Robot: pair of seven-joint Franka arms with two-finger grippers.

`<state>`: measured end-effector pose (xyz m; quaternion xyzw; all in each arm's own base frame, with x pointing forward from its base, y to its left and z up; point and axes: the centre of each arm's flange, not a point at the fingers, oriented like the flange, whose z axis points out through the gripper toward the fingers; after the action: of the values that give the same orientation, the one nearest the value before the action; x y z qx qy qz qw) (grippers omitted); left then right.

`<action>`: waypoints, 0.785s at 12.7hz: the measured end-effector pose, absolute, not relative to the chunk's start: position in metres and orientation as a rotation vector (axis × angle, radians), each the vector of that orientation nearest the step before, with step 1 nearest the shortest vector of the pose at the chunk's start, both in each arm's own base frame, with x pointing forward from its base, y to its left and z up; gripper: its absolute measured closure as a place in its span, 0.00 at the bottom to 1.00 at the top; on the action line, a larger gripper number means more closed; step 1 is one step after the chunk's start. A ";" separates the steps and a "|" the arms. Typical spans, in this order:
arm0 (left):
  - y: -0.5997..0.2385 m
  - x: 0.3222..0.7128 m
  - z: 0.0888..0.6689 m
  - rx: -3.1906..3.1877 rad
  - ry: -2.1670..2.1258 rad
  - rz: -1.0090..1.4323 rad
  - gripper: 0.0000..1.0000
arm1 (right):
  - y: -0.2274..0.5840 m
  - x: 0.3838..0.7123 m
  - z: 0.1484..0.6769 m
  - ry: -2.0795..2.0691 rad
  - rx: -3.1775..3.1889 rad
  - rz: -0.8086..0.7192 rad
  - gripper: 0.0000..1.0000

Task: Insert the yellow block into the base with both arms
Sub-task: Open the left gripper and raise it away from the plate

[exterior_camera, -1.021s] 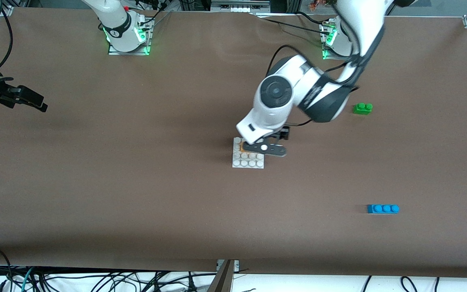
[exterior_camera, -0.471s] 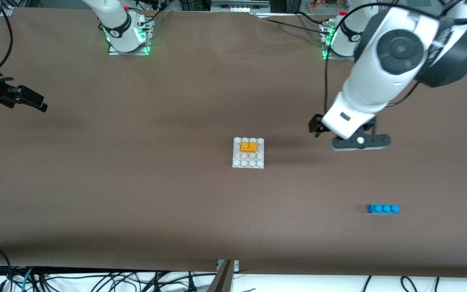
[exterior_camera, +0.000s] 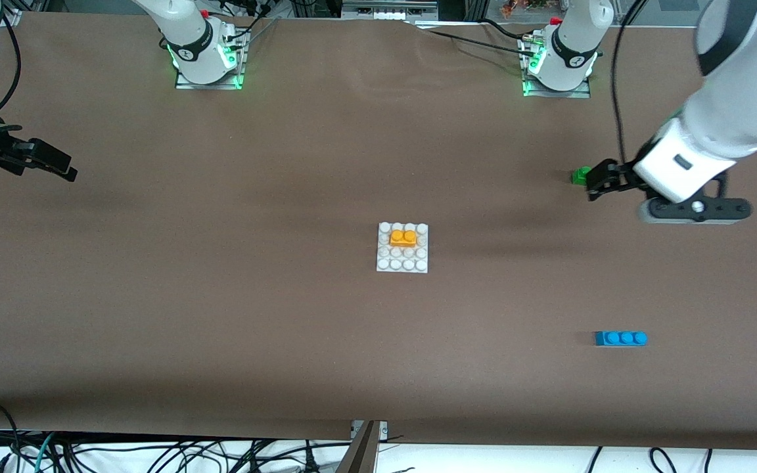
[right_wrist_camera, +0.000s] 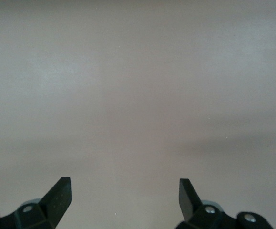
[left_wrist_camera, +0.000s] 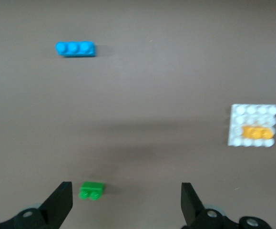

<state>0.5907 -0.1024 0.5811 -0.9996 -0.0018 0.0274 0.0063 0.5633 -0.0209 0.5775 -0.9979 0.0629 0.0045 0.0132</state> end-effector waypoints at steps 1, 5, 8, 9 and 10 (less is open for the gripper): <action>-0.089 0.583 0.579 -3.127 -0.018 0.060 0.00 | -0.021 0.563 0.577 0.196 -3.109 0.014 0.00; -0.064 0.554 0.558 -3.152 -0.090 -0.026 0.00 | -0.021 0.563 0.578 0.196 -3.109 0.014 0.00; -0.064 0.549 0.556 -3.149 -0.090 -0.010 0.00 | -0.021 0.563 0.577 0.196 -3.109 0.014 0.00; -0.064 0.548 0.555 -3.148 -0.090 0.003 0.00 | -0.021 0.563 0.577 0.196 -3.109 0.014 0.00; -0.063 0.547 0.555 -3.147 -0.091 0.015 0.00 | -0.021 0.563 0.577 0.196 -3.109 0.014 0.00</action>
<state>0.5474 -0.0634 0.5549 -0.9996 -0.0289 0.0048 -0.0035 0.5633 -0.0209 0.5775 -0.9979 0.0629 0.0045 0.0132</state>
